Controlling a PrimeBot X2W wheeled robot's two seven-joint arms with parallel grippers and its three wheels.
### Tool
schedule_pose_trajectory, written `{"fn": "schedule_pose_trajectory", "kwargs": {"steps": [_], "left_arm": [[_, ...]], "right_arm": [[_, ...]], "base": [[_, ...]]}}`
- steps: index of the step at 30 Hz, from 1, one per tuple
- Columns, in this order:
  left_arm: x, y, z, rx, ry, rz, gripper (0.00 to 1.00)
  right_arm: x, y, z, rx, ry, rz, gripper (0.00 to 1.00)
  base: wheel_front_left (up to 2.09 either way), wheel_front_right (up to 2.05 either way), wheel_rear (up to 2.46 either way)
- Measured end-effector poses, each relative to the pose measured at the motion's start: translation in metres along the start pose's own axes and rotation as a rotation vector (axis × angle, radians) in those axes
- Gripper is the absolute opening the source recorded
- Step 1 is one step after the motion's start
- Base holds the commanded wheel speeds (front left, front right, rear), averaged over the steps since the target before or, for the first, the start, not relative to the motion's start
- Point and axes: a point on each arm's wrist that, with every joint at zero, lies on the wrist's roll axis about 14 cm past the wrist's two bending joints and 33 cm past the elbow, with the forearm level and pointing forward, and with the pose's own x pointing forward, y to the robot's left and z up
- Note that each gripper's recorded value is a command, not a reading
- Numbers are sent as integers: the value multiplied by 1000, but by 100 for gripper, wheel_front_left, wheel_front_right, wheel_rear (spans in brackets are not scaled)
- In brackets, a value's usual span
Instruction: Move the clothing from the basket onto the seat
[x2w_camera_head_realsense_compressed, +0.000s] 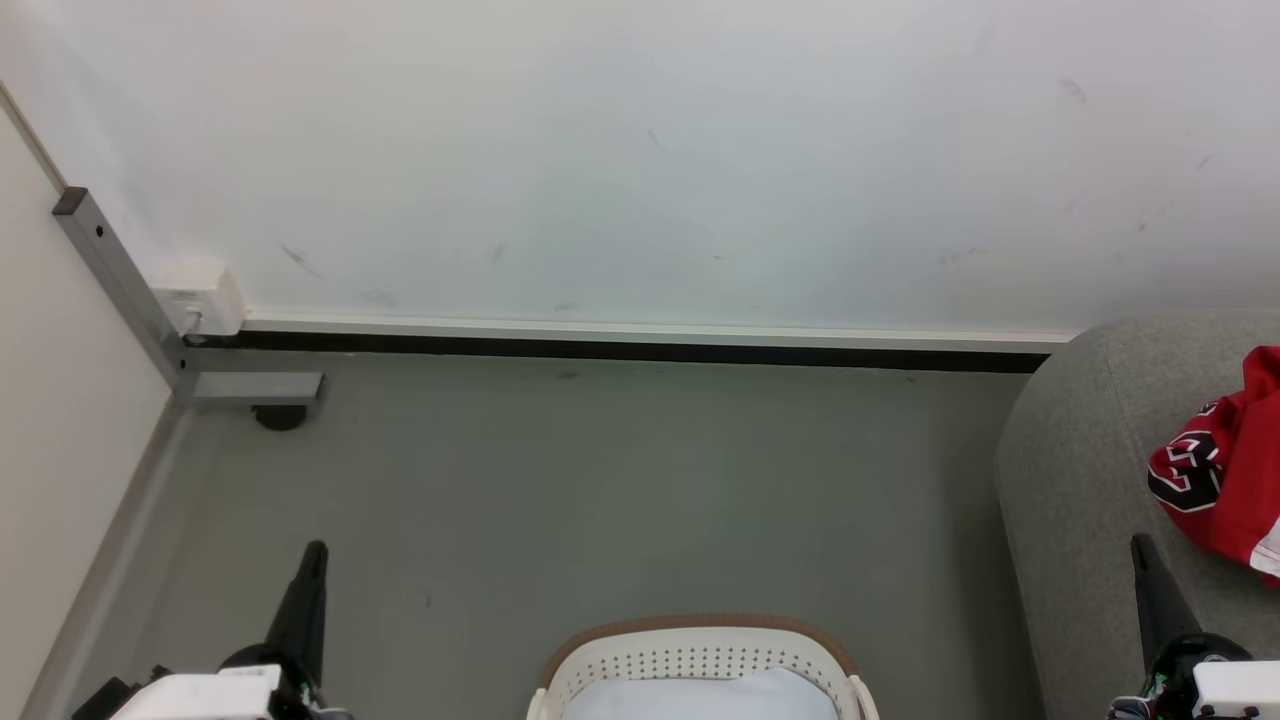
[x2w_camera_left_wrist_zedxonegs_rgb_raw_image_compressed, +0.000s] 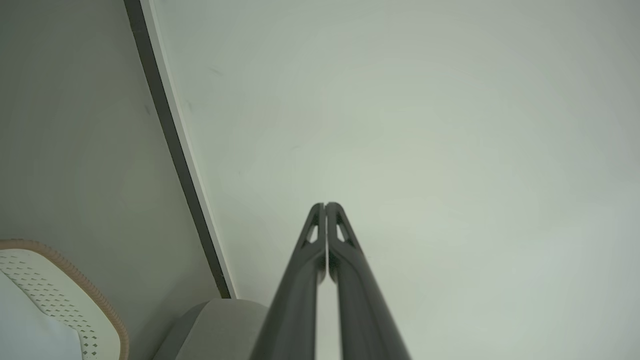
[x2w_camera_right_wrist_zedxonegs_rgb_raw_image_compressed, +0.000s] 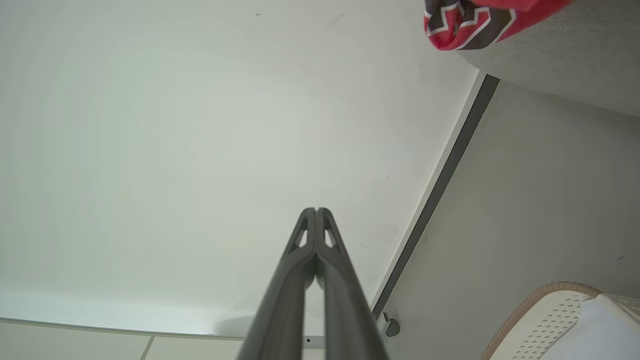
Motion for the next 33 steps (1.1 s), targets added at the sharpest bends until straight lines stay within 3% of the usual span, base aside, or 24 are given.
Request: {"fn": "schedule_pose_trajectory", "kwargs": {"steps": [10,33], "left_arm": [[-1,-2,3,-59,-3,-11,0],[0,-3,3,-59,-3,-11,0]], "right_arm": [[2,2,0,60,5,8,0],[2,2,1,62,3,9,0]], "base": [[0,0,0],[0,0,0]]}}
